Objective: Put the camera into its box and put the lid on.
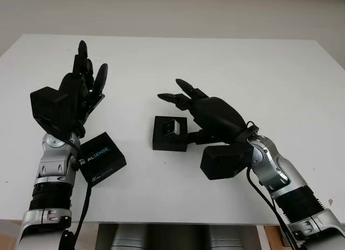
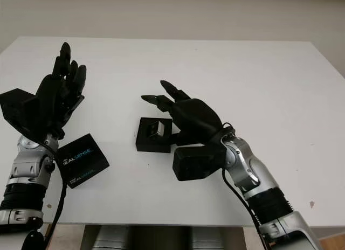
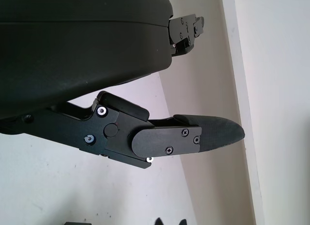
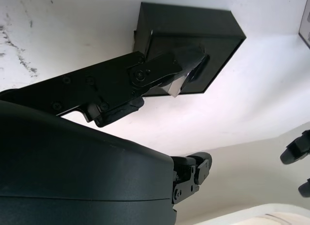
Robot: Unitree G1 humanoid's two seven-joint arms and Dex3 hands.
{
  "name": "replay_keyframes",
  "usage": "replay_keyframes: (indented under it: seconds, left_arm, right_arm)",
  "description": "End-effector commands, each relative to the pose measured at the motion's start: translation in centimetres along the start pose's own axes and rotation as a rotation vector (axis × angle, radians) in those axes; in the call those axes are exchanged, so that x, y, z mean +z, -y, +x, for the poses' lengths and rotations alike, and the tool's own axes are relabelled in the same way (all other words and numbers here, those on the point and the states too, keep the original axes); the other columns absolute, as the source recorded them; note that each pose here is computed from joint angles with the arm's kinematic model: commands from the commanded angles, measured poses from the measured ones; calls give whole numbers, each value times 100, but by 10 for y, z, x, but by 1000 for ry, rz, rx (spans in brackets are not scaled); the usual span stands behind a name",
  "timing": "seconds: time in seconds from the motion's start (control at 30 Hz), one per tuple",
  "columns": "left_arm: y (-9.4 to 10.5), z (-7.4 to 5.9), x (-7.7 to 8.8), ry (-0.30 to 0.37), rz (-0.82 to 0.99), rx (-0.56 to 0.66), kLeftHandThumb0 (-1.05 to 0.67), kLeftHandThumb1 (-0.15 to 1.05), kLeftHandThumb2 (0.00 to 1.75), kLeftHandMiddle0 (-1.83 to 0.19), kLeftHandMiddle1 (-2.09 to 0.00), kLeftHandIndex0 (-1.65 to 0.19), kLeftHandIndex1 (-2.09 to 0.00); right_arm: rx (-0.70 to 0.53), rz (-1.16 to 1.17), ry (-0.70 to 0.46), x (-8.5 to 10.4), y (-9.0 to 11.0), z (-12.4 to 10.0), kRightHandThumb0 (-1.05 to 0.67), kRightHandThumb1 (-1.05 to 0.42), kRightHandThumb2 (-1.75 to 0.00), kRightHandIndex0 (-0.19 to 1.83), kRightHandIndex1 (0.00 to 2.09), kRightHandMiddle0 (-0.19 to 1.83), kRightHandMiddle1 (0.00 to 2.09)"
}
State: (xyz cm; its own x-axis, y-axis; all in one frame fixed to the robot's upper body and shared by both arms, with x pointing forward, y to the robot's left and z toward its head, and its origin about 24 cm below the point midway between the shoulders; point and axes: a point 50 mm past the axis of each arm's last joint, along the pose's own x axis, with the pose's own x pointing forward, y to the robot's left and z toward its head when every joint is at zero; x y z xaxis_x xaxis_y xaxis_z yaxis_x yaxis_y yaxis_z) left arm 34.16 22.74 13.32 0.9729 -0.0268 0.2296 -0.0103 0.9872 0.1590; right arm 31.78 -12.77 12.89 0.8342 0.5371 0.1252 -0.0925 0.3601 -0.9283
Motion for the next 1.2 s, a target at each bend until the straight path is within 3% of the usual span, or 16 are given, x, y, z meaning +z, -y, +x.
replay_keyframes:
  seconds: [0.0, 0.2, 0.53, 0.57, 0.67, 0.7, 0.73, 0.8, 0.9, 1.17]
  left_arm:
    - [-2, 1, 4, 11, 23, -8, -73, 105, 48, 19, 0, 19, 0]
    - [-2, 1, 5, 13, 28, -4, -73, 105, 49, 19, 0, 19, 0]
    - [0, 1, 4, 17, 10, -10, -72, 105, 48, 19, 0, 19, 0]
    - [1, 1, 4, 16, 7, -10, -72, 105, 48, 19, 0, 19, 0]
    - [4, 0, 3, 12, 4, -11, -73, 105, 47, 19, 0, 19, 0]
    - [5, 1, 2, 10, 2, -11, -73, 105, 47, 19, 0, 19, 0]
    - [5, 1, 2, 9, 1, -13, -73, 105, 47, 19, 0, 19, 0]
    - [6, 0, 2, 11, -6, -17, -73, 105, 48, 19, 0, 19, 0]
    - [7, 0, 1, 13, -7, -18, -73, 105, 48, 19, 0, 19, 0]
    - [9, 0, -2, 8, -7, -14, -71, 105, 50, 19, 0, 19, 0]
  right_arm:
    - [-48, 2, -8, 1, 8, -3, -62, -92, -5, -9, 4, 13, 17]
    - [-122, 46, -52, 2, 12, -6, -65, -90, -5, 12, 13, 33, 21]
    - [-103, 28, -70, 5, 12, -9, -72, -91, -5, 16, 11, 49, 27]
    - [-108, 21, -68, 6, 14, -9, -73, -91, -5, 18, 10, 47, 39]
    - [-107, -37, -56, 10, 18, -8, -76, -93, -5, 23, 7, 15, 109]
    - [-98, -59, -54, 12, 18, -7, -77, -93, -5, 23, 7, 10, 115]
    - [-89, -79, -50, 14, 18, -7, -78, -93, -5, 23, 6, 8, 114]
    - [-73, -132, -41, 17, 17, -6, -81, -93, -5, 22, 6, 15, 80]
    - [-63, -182, -34, 19, 15, -6, -83, -93, -5, 22, 5, 24, 48]
    - [-81, -268, -43, 19, 4, -2, -83, -93, -6, 27, 7, 42, 53]
